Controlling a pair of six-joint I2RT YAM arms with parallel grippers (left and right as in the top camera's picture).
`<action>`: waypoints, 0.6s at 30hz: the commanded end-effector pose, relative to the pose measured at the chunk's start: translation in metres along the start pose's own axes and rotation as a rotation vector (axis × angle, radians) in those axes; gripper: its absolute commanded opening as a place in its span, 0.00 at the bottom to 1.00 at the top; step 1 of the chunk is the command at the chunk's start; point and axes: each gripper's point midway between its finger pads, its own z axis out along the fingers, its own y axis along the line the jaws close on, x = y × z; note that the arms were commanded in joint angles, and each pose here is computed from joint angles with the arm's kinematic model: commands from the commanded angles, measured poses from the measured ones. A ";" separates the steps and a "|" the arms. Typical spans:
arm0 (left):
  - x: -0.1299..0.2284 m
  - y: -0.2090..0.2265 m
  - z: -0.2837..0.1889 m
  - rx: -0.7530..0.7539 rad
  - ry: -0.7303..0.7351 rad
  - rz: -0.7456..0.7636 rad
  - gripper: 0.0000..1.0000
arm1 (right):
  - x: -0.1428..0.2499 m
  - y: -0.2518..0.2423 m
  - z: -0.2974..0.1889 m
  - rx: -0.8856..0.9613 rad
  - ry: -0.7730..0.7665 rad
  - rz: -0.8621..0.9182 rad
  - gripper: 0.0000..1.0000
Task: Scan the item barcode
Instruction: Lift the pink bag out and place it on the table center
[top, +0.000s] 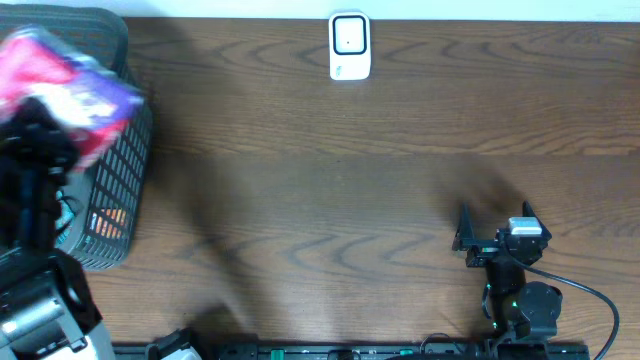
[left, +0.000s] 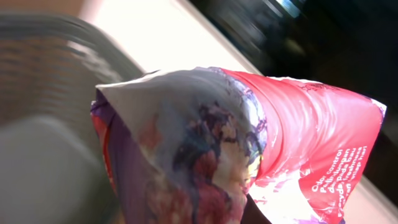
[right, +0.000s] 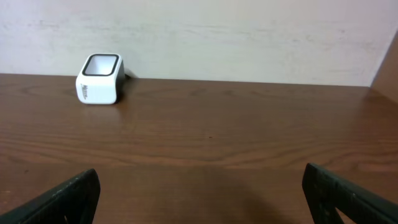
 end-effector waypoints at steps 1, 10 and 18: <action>0.059 -0.063 0.007 0.263 0.213 0.189 0.07 | 0.002 0.002 0.000 -0.005 0.003 0.010 0.99; 0.213 -0.083 0.049 0.328 0.679 0.399 0.07 | 0.002 0.002 0.000 -0.005 0.003 0.010 0.99; 0.351 -0.043 0.095 0.218 1.031 0.514 0.07 | 0.002 0.002 0.000 -0.005 0.003 0.010 0.99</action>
